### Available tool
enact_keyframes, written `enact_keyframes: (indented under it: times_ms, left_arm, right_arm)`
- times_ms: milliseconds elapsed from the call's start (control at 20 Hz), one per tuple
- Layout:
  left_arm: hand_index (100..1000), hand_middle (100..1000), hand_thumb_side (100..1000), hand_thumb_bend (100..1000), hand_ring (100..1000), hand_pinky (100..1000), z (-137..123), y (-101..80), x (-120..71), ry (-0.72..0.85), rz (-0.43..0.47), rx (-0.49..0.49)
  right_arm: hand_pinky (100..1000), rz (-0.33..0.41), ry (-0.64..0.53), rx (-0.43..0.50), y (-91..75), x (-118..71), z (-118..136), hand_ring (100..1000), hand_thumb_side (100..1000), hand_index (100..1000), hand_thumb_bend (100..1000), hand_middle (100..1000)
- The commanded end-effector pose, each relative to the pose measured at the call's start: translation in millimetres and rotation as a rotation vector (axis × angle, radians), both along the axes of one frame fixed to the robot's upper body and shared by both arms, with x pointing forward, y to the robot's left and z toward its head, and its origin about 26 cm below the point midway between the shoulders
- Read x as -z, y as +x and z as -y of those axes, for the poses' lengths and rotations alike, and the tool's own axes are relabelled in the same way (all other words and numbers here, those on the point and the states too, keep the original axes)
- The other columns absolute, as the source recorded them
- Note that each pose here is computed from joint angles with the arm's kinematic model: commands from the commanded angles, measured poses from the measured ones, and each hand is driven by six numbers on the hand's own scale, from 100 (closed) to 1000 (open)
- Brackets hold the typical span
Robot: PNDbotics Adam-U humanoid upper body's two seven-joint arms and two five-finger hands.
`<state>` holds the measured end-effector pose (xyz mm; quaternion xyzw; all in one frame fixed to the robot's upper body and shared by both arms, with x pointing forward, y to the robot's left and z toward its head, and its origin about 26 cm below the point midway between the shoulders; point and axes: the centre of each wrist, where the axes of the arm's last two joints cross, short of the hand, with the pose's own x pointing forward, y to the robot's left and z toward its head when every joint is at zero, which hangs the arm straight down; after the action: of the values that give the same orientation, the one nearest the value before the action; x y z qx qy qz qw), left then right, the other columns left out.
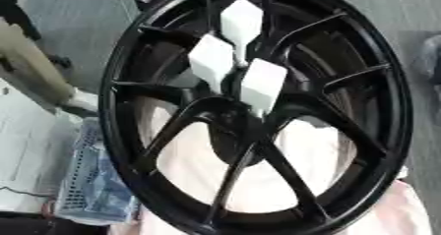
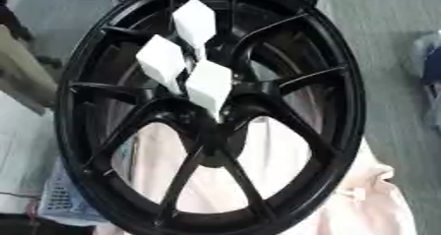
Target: Pull the pin out of the wheel hub.
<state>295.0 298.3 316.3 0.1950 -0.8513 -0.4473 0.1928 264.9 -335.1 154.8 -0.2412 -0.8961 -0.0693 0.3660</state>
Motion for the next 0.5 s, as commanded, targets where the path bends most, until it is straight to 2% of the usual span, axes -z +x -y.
enact_keyframes:
  times_ms: [50, 150, 350, 500]
  left_arm:
    - [789, 644, 601, 100, 741, 777, 1.7, -7.8, -22.9, 0.207, -0.006, -0.022]
    - [792, 652, 573, 100, 745, 778, 7.1, -9.5, -33.1, 0.319, -0.020, -0.014]
    - [805, 675, 571, 100, 756, 784, 20.9, -11.7, -47.9, 0.511, -0.056, 0.006]
    - [806, 681, 563, 100, 761, 786, 32.4, -12.7, -55.4, 0.605, -0.090, 0.025]
  right_arm:
    - [636, 0.020, -0.027, 0.004, -2.2, -7.6, 2.2, 805, 394, 708, 100, 740]
    - [636, 0.015, -0.031, 0.002, -2.6, -7.0, 2.2, 805, 394, 708, 100, 740]
    - [636, 0.006, -0.036, -0.003, -2.9, -6.4, 2.1, 804, 397, 708, 100, 740]
    - [635, -0.001, -0.039, -0.010, -2.9, -6.0, 1.5, 804, 401, 708, 100, 740]
